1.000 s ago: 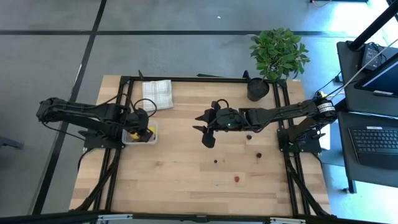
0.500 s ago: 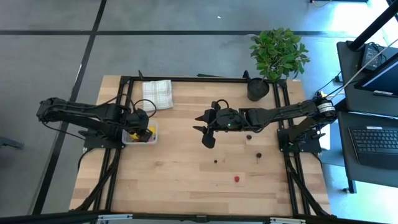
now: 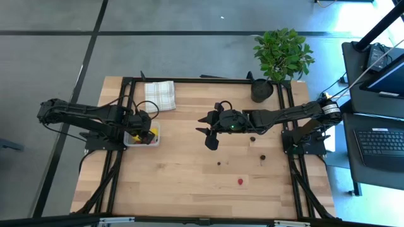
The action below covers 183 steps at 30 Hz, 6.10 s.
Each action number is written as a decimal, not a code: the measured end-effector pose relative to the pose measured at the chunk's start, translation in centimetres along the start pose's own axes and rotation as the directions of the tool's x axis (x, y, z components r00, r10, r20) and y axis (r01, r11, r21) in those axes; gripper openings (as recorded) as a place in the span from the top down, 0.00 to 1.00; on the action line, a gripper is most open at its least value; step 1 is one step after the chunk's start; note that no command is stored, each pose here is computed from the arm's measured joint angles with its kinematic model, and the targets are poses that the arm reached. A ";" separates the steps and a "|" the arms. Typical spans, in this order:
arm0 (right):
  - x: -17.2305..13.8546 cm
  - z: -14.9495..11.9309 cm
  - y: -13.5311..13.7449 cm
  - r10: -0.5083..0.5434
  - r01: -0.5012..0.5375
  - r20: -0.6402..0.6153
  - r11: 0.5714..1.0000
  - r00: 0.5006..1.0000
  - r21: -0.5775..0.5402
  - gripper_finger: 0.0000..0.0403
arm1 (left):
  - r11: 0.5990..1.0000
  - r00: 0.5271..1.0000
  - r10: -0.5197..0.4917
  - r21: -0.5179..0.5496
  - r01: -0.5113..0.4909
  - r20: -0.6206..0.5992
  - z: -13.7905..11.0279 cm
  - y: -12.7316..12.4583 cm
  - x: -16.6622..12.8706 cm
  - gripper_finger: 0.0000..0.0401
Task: Pick and placing Produce into tupperware
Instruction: Put the red strawberry into the transparent bin, then put the pink peach into the transparent bin
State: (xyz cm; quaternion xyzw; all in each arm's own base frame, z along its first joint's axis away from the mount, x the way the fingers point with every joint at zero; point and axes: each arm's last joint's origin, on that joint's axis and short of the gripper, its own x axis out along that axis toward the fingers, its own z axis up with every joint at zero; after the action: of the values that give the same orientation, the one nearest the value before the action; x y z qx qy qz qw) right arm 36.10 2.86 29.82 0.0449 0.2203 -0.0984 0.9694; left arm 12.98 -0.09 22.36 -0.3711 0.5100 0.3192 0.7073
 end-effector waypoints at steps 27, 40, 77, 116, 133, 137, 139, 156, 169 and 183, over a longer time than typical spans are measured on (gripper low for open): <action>0.2 -1.7 -2.5 -0.163 0.194 -0.185 0.967 0.969 0.165 0.57 | 1.000 1.000 -0.005 0.008 0.005 -0.006 0.0 0.0 0.0 0.97; 0.5 -2.4 -8.7 -0.303 0.390 -0.330 0.889 0.894 0.241 0.57 | 1.000 1.000 -0.005 0.009 0.005 -0.006 0.0 0.0 0.0 0.89; 7.6 -10.3 -12.7 -0.164 0.436 -0.665 0.860 0.729 0.265 0.56 | 1.000 1.000 -0.002 0.008 0.002 0.019 0.1 -0.1 0.0 0.88; 8.3 -10.4 -12.9 -0.167 0.387 -0.637 0.895 0.752 0.222 0.45 | 1.000 1.000 -0.001 0.008 0.001 0.019 0.1 -0.1 0.0 0.92; 9.4 -12.4 -13.4 -0.171 0.415 -0.692 0.887 0.702 0.203 0.45 | 1.000 1.000 -0.001 0.008 0.001 0.019 0.1 -0.1 0.0 0.85; 9.7 -12.6 -13.4 -0.170 0.414 -0.693 0.888 0.700 0.200 0.45 | 1.000 1.000 -0.001 0.008 0.001 0.019 0.1 -0.1 0.0 0.84; 9.7 -12.6 -13.4 -0.170 0.413 -0.691 0.888 0.703 0.202 0.46 | 1.000 1.000 -0.001 0.008 0.001 0.019 0.1 -0.1 0.0 0.84; 9.2 -12.8 -13.7 -0.170 0.430 -0.727 0.884 0.665 0.186 0.78 | 1.000 1.000 0.002 0.008 -0.002 0.025 0.1 -0.1 0.0 0.94; 10.4 -11.5 -12.0 0.200 0.155 -0.586 0.853 0.786 0.499 0.84 | 1.000 0.998 0.021 0.008 -0.021 0.058 0.2 0.0 0.0 1.00; 10.9 -0.6 -7.9 0.316 -0.173 -0.264 0.875 0.911 0.453 0.85 | 0.898 0.950 -0.244 0.415 0.145 0.195 1.2 -2.7 -0.5 0.89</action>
State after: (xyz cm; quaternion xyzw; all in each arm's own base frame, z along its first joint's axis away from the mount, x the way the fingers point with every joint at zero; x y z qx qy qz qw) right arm 43.79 -6.62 24.18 0.2957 0.3453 -0.0095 0.8907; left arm 15.69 -0.48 23.63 -0.2284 0.4340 0.1796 0.8528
